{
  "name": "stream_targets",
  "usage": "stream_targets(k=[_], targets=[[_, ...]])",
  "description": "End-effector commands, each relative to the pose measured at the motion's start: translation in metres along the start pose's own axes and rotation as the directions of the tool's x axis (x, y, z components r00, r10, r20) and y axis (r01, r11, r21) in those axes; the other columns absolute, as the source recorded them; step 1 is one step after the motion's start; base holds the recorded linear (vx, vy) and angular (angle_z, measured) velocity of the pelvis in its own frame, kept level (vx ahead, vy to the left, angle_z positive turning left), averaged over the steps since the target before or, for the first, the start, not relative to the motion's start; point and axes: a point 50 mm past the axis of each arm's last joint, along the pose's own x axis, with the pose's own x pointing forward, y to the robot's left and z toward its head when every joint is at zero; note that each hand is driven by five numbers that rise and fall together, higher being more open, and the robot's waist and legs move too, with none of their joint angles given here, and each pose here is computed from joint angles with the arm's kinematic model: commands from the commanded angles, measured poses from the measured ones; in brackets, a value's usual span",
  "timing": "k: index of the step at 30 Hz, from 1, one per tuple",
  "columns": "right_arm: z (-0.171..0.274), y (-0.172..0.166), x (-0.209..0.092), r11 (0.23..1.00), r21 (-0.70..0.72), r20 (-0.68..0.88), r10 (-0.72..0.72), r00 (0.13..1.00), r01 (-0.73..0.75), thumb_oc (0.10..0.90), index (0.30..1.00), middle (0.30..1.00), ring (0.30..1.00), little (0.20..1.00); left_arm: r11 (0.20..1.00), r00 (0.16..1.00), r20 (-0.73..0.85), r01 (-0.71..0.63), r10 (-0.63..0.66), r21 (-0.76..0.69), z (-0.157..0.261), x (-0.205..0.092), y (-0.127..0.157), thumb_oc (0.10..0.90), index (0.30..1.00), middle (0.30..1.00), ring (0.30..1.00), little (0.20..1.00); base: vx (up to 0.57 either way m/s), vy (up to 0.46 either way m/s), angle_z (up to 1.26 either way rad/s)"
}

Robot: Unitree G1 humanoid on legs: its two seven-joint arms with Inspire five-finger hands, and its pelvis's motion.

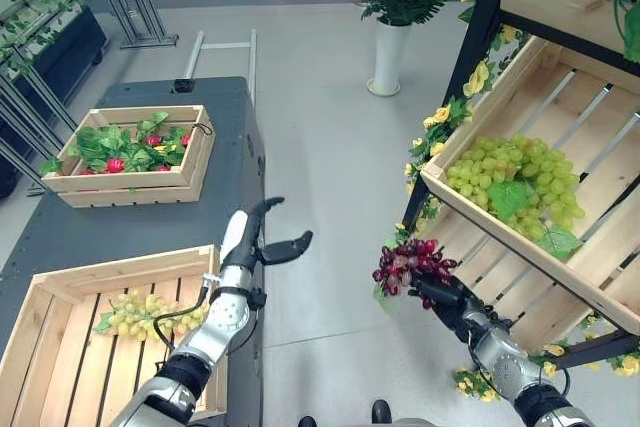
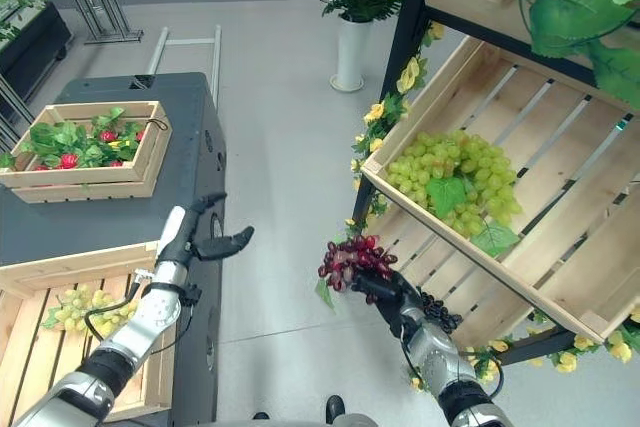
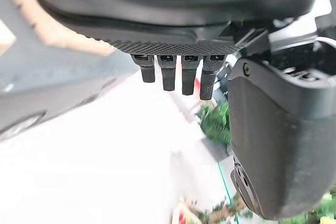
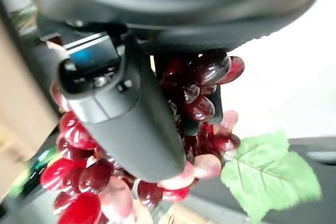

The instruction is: Pick up the fruits from the basket on one side to the basket on the other side

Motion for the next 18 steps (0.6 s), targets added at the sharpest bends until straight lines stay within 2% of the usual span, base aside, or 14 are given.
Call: stream_targets(k=[1, 8, 13, 18], targets=[[0.048, 0.023, 0.015, 0.988, 0.044, 0.213, 0.133, 0.968, -0.145, 0.4, 0.3, 0.3, 0.3, 0.3, 0.996, 0.981, 0.185, -0.034, 0.048, -0.079, 0.045, 0.027, -0.001, 0.8, 0.9, 0.9, 0.9, 0.9, 0.01, -0.008, -0.04], [0.041, 0.003, 0.011, 0.989, 0.138, 0.237, 0.025, 0.971, -0.059, 0.4, 0.3, 0.3, 0.3, 0.3, 0.993, 0.976, 0.219, 0.004, 0.021, -0.115, 0.048, 0.02, -0.009, 0.8, 0.9, 0.9, 0.9, 0.9, -0.03, -0.022, -0.04], [0.086, -0.002, 0.011, 0.974, 0.217, 0.399, -0.024, 0.917, -0.068, 0.4, 0.3, 0.3, 0.3, 0.3, 0.991, 0.953, 0.302, 0.019, 0.021, -0.129, 0.071, 0.03, -0.006, 0.8, 0.9, 0.9, 0.9, 0.9, -0.18, 0.015, 0.05], [0.128, -0.016, -0.001, 0.963, 0.263, 0.524, -0.1, 0.846, -0.05, 0.4, 0.3, 0.3, 0.3, 0.3, 0.992, 0.949, 0.317, 0.041, 0.0, -0.12, 0.08, 0.034, -0.003, 0.8, 0.9, 0.9, 0.9, 0.9, -0.07, 0.031, 0.09]])
